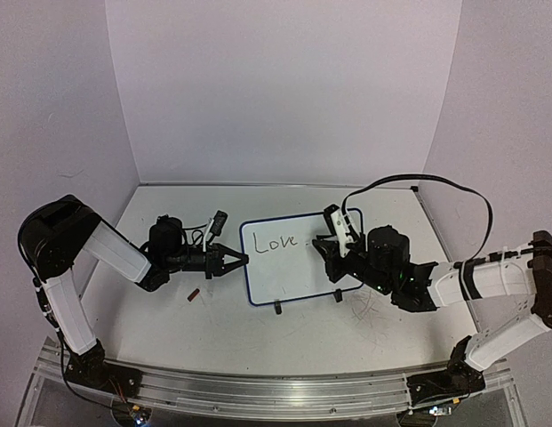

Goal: Write a sentence on the whiteboard

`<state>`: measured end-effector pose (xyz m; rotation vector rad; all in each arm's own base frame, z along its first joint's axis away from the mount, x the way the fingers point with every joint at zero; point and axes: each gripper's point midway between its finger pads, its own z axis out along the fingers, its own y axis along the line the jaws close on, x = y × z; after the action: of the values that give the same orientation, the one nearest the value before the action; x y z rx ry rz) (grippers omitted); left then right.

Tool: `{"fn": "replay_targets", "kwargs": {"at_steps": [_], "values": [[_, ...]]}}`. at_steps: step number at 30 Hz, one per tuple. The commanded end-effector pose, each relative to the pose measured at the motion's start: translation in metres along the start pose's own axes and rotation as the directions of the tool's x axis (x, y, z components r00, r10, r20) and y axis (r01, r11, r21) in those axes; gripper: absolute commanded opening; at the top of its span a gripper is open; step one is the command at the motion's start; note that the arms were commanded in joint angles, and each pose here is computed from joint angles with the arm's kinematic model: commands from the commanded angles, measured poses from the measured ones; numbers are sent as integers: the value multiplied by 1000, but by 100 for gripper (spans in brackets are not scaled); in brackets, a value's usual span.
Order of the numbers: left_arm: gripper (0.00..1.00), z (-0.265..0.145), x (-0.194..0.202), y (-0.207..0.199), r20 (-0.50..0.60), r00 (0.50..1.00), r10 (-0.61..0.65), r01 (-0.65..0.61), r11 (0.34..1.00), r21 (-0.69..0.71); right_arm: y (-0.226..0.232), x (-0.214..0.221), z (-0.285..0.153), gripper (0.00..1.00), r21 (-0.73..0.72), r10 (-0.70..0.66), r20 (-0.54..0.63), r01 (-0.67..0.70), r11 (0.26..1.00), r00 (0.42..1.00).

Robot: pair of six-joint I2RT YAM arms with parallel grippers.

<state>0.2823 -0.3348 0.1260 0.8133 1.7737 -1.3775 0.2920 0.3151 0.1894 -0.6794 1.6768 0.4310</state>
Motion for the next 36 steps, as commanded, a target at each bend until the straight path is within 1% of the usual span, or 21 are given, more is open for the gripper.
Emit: {"fn": "replay_targets", "kwargs": {"at_steps": [1, 8, 17, 21, 24, 36], "values": [[0, -2, -7, 3, 15, 1000, 19, -18, 999, -35, -11, -25, -6, 0, 59, 4, 75, -9, 998, 997], [0, -2, -8, 4, 15, 1000, 17, -17, 999, -40, -23, -27, -8, 0, 128, 21, 82, -31, 991, 996], [0, -2, -7, 4, 13, 1000, 19, -18, 999, -38, -17, -31, 1, 0, 105, 10, 89, -20, 994, 996], [0, 0, -6, 5, 9, 1000, 20, -19, 999, -35, -17, -39, 1, 0, 105, 19, 128, -32, 994, 992], [0, 0, -6, 5, 8, 1000, 20, -20, 999, -35, -16, -42, 4, 0, 103, 13, 135, -27, 994, 991], [0, -2, -6, 3, 9, 1000, 26, -26, 999, -34, -23, -50, 11, 0, 152, 13, 149, -36, 988, 989]]}}
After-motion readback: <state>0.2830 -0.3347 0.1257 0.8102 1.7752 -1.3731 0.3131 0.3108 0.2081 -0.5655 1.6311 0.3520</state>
